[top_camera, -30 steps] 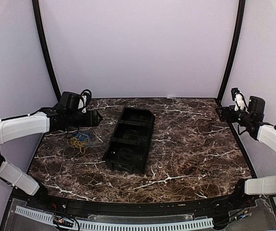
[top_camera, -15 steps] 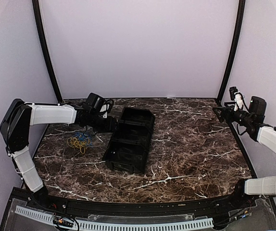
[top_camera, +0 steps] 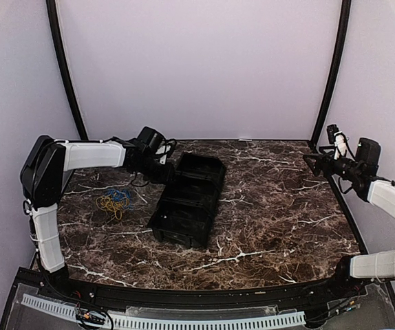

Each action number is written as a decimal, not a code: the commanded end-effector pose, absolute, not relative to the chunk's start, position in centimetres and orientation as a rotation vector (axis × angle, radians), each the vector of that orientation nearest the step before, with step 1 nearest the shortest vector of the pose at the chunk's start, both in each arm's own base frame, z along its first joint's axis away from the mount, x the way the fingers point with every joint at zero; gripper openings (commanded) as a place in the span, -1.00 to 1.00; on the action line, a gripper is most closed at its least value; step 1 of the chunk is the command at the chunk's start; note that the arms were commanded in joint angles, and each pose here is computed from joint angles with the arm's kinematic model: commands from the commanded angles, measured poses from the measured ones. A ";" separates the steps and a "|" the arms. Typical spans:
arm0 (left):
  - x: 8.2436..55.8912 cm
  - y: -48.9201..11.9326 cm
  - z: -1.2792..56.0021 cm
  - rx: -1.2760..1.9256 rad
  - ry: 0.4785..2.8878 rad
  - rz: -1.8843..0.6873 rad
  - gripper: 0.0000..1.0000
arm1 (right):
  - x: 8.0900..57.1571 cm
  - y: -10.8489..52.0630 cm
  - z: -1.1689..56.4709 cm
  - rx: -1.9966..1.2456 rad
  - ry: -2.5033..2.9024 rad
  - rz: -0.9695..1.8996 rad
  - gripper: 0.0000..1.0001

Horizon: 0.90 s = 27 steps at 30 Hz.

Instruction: Untangle the cables

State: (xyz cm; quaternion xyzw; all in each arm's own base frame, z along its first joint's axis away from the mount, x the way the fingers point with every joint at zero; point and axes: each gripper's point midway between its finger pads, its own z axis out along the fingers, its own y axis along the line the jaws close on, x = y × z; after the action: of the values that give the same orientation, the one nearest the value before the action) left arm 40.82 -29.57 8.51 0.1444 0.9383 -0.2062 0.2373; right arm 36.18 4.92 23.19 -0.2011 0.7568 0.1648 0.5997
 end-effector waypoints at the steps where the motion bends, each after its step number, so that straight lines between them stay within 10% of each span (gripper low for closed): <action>1: 42.6 -31.8 10.8 0.563 2.442 -0.587 -0.50 | 36.5 4.9 23.6 -0.481 1.726 0.375 0.79; 12: 48.4 -36.1 12.5 0.886 2.143 -0.516 -1.00 | 36.6 4.7 23.5 -0.472 1.734 0.371 0.79; 27: 53.9 -37.9 16.6 0.958 1.926 -0.343 -0.91 | 36.9 4.6 22.9 -0.474 1.756 0.369 0.79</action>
State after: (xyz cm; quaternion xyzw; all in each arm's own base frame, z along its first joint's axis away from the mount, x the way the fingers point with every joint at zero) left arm 52.15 -37.46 11.72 0.3674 0.8247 -0.1670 0.3962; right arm 36.45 4.87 22.35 -0.2008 0.7630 0.1677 0.5910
